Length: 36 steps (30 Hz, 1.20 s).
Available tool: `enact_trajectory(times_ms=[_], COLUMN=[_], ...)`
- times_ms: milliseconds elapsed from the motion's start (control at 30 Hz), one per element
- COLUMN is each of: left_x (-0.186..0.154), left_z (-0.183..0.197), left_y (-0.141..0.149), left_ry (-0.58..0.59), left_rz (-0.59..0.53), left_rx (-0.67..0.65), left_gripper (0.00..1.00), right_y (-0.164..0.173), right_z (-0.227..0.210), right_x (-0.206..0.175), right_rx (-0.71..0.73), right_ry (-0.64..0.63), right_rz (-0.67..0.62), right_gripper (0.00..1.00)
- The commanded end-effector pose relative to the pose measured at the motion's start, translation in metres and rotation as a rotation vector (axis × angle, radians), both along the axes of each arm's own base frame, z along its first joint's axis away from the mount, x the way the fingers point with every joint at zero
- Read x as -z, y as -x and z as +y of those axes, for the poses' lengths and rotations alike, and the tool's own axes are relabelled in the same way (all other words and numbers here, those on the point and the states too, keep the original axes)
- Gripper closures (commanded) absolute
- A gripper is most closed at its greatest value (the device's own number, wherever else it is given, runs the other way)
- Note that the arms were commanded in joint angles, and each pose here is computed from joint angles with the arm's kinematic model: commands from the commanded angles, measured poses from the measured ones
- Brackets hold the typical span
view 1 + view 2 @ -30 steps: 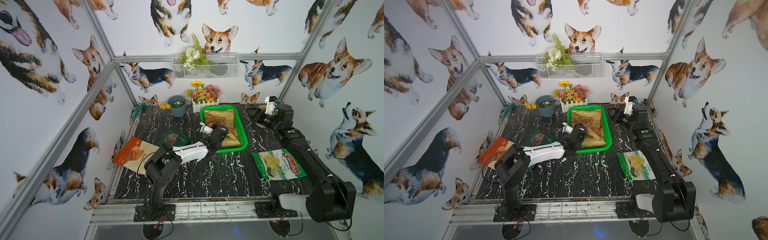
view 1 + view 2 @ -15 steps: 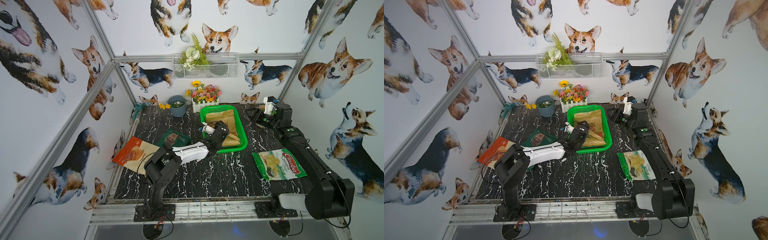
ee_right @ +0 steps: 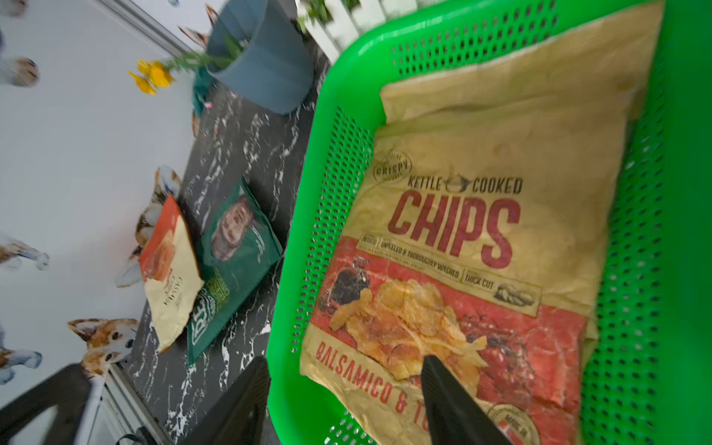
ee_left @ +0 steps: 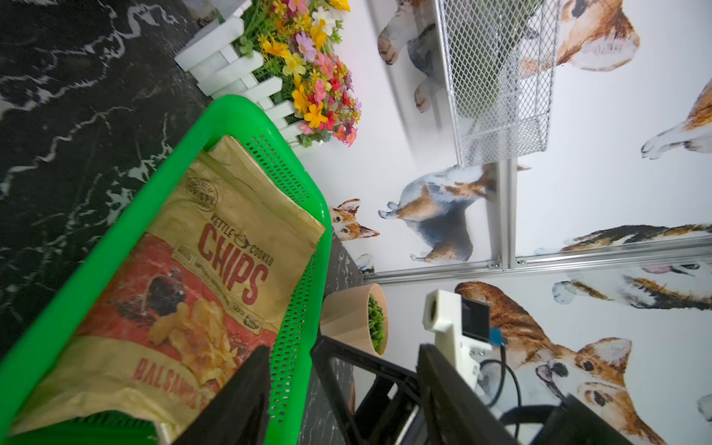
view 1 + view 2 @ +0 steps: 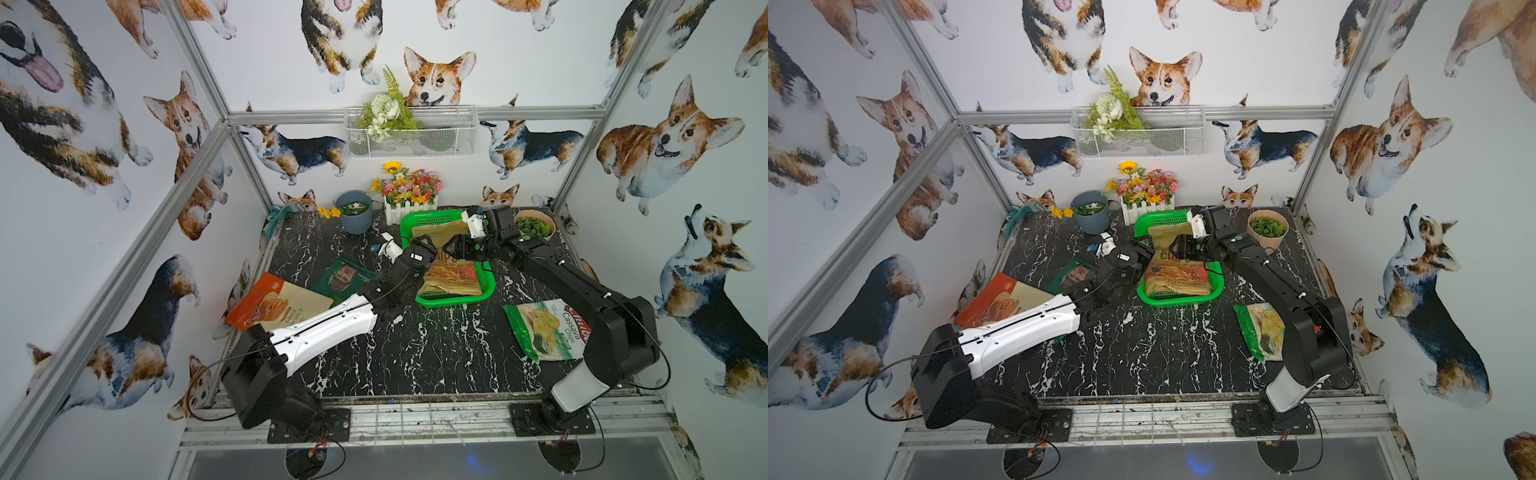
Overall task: Put the potato chips into the basket
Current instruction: Place the potato chip in the basket.
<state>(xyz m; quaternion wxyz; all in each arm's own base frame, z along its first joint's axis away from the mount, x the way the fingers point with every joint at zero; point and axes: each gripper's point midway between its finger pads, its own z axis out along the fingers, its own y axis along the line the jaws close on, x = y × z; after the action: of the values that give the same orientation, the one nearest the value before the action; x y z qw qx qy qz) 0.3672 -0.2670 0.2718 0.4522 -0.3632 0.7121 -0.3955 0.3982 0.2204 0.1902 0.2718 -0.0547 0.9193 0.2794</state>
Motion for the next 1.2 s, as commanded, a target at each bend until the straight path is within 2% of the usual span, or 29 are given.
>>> enact_trajectory(times_ms=[0, 167, 367, 533, 667, 800, 900, 1033, 1100, 1167], left_x=[0.002, 0.009, 0.01, 0.012, 0.01, -0.005, -0.014, -0.022, -0.026, -0.026], left_z=[0.029, 0.061, 0.083, 0.088, 0.081, 0.055, 0.026, -0.013, -0.035, -0.057], left_y=[0.003, 0.006, 0.005, 0.005, 0.003, -0.007, -0.012, -0.011, -0.005, 0.002], left_ry=[-0.098, -0.122, -0.13, -0.135, -0.155, -0.247, -0.335, -0.433, -0.492, -0.546], left_rz=[-0.011, 0.007, 0.012, 0.015, -0.007, -0.069, -0.109, -0.191, -0.265, -0.316], left_rx=[-0.055, -0.114, -0.15, -0.149, -0.106, 0.039, 0.193, 0.422, 0.563, 0.711], left_gripper=[0.37, 0.38, 0.38, 0.38, 0.38, 0.36, 0.35, 0.34, 0.33, 0.33], right_y=[0.018, 0.028, 0.006, -0.018, -0.024, -0.016, -0.005, 0.017, 0.033, 0.054], right_z=[0.001, 0.006, -0.001, 0.0, 0.009, 0.006, -0.02, -0.087, -0.133, -0.178], right_x=[0.035, 0.08, 0.115, 0.116, 0.095, 0.051, 0.016, -0.014, -0.013, -0.003], right_rx=[-0.05, -0.099, -0.072, -0.044, -0.037, 0.011, 0.129, 0.374, 0.542, 0.728], right_ry=[0.147, 0.245, 0.354, 0.387, 0.326, 0.246, 0.201, 0.063, 0.001, -0.011], right_rz=[0.093, 0.175, 0.174, 0.12, 0.076, 0.002, -0.049, -0.048, -0.029, -0.007], right_gripper=[0.36, 0.36, 0.32, 0.3, 0.29, 0.26, 0.22, 0.18, 0.18, 0.17])
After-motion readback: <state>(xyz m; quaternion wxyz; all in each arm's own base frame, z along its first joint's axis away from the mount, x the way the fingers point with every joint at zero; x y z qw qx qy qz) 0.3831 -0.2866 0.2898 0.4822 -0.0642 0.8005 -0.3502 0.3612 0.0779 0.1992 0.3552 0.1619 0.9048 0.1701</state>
